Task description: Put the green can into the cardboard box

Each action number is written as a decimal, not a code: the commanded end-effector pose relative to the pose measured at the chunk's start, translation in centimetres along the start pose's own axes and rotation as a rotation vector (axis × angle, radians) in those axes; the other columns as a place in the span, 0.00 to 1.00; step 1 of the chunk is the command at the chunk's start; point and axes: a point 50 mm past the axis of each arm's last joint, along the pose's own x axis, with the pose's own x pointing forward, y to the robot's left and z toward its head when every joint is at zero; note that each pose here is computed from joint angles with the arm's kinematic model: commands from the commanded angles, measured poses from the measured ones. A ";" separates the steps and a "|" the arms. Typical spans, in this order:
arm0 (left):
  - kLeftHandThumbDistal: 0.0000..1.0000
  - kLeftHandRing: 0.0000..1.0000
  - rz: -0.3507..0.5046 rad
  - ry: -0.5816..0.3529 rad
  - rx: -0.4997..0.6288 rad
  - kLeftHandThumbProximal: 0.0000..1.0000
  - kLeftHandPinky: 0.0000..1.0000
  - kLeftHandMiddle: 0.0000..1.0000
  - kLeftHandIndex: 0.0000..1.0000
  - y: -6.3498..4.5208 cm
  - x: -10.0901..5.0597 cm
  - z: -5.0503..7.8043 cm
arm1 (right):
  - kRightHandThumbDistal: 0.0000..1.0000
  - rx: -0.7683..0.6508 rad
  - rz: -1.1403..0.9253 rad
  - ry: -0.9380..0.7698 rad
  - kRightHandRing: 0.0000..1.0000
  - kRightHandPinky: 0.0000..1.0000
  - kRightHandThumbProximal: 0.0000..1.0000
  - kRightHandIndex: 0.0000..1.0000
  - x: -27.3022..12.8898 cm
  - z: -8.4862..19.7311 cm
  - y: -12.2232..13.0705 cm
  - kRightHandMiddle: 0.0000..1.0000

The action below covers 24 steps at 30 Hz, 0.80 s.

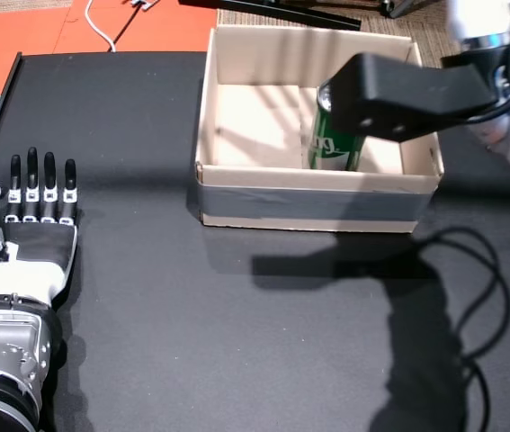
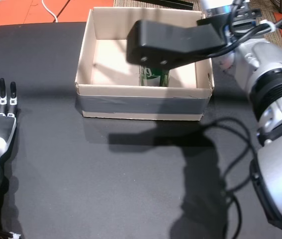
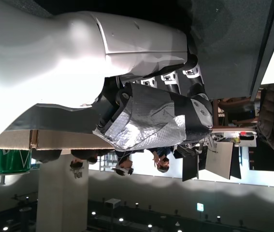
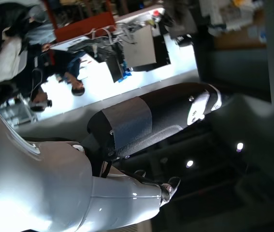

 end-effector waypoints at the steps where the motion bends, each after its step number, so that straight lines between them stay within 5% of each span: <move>1: 0.00 0.63 0.123 0.035 0.007 0.54 0.79 0.52 0.53 2.9 -1.3 -0.7 | 1.00 0.068 0.029 0.022 1.00 1.00 0.61 0.86 -1.8 -1.0 -0.5 0.94; 7: 0.00 0.63 0.120 0.038 0.004 0.56 0.77 0.52 0.53 3.1 -1.4 -0.5 | 1.00 0.161 0.177 -0.042 1.00 1.00 0.62 0.90 -6.9 -2.5 -2.5 0.96; 12: 0.00 0.65 0.132 0.030 0.009 0.57 0.79 0.54 0.54 3.0 -1.3 -0.3 | 1.00 0.218 0.212 -0.059 0.99 1.00 0.65 0.82 -11.3 -2.6 -4.6 0.93; 24: 0.00 0.63 0.131 0.032 0.012 0.57 0.78 0.53 0.52 3.1 -1.4 -0.1 | 1.00 0.373 0.305 0.177 0.98 1.00 0.72 0.88 -21.4 -1.6 -6.4 0.94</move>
